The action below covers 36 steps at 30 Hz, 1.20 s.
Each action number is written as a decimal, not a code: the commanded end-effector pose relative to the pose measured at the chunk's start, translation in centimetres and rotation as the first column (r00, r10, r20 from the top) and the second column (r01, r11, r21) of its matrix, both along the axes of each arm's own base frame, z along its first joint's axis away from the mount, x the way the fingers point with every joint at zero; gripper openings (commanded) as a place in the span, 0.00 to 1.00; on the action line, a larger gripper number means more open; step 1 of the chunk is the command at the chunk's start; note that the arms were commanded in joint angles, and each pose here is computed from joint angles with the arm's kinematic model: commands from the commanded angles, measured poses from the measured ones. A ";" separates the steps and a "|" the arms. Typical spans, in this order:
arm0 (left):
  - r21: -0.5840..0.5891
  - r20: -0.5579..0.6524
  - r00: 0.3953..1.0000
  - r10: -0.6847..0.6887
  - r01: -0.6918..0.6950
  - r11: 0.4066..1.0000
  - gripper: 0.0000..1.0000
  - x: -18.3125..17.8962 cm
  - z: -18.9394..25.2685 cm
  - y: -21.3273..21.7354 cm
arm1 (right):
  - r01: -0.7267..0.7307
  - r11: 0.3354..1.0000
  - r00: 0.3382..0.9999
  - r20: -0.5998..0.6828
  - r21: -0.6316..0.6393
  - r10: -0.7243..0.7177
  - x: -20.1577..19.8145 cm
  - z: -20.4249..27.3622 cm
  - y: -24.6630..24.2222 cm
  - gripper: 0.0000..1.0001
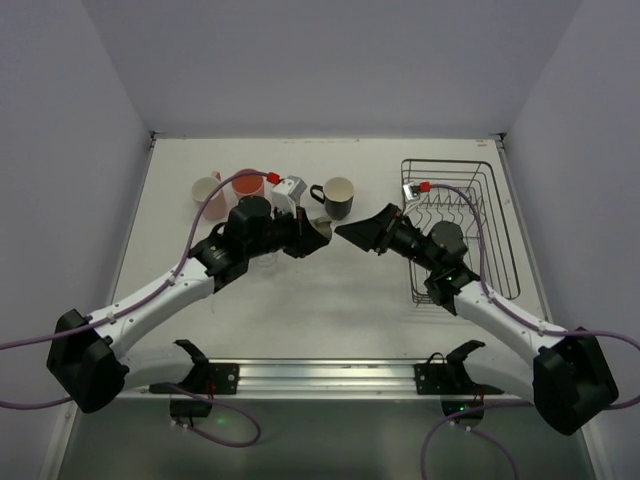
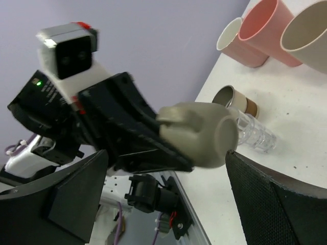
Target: Unload the cups from the dish rack
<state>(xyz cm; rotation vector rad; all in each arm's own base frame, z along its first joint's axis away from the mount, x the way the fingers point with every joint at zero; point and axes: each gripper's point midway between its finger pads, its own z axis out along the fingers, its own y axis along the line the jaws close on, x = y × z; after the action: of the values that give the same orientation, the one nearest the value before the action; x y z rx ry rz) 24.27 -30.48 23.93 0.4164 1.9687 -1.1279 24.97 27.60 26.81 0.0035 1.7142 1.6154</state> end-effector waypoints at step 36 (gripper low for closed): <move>0.816 -0.132 0.977 0.168 0.011 0.578 0.49 4.3 -18.2 3.1 | 0.510 0.774 0.860 0.225 -0.376 -0.458 -1.3 -2.3 -11.9 0.99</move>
<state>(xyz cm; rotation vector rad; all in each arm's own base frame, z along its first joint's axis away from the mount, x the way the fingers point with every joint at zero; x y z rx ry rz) 27.67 -26.82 3.58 0.7030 2.6463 -0.1123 23.50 16.15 23.21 0.1243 1.7829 0.8532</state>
